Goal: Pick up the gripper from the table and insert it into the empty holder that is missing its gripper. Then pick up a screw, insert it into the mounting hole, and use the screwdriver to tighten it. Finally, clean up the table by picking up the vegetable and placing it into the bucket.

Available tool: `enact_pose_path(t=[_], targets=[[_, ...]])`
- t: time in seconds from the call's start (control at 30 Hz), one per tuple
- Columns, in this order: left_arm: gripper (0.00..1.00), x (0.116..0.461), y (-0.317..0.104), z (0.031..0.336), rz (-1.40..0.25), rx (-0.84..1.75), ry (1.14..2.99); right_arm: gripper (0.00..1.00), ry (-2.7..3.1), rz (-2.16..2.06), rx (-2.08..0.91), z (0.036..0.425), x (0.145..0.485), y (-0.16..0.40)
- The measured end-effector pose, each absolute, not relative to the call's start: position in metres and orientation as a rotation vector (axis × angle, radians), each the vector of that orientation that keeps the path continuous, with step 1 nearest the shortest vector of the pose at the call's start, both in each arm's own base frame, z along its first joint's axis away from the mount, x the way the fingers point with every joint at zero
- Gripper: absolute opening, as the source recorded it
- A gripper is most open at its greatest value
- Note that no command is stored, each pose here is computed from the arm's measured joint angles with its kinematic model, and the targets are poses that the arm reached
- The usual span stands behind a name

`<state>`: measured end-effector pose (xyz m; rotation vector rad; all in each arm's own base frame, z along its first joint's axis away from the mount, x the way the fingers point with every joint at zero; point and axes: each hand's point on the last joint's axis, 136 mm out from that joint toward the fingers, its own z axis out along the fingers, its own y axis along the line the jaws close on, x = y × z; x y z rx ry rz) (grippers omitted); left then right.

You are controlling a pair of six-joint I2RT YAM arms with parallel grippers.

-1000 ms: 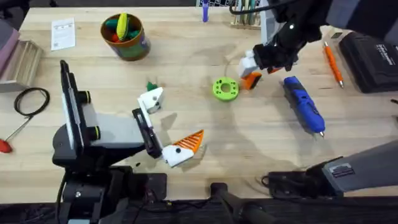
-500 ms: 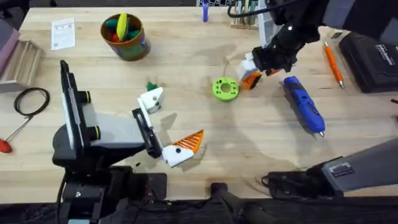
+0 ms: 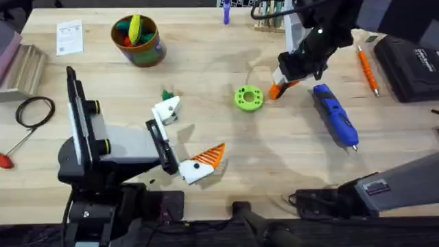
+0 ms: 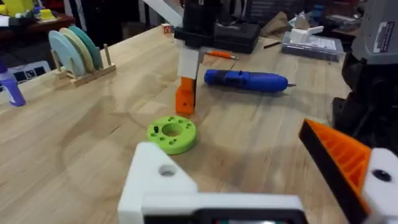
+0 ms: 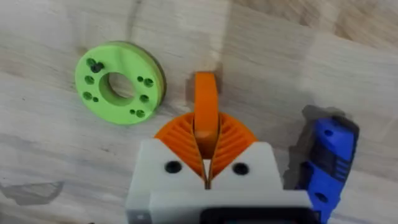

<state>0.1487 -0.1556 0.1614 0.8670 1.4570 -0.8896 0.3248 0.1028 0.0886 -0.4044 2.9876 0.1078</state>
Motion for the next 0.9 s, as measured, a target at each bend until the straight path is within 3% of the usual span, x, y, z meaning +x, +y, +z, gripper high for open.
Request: enact_pose_path(t=[0.5,0.9], targets=[[0.986,0.149,-0.156,0.161,-0.890,0.867,1.457,0.010,3.005,0.131,-0.408,0.095,0.318,0.104],[0.986,0.149,-0.156,0.161,-0.889,0.867,1.457,0.010,2.612,0.703,-0.373,0.203,0.332,0.170]])
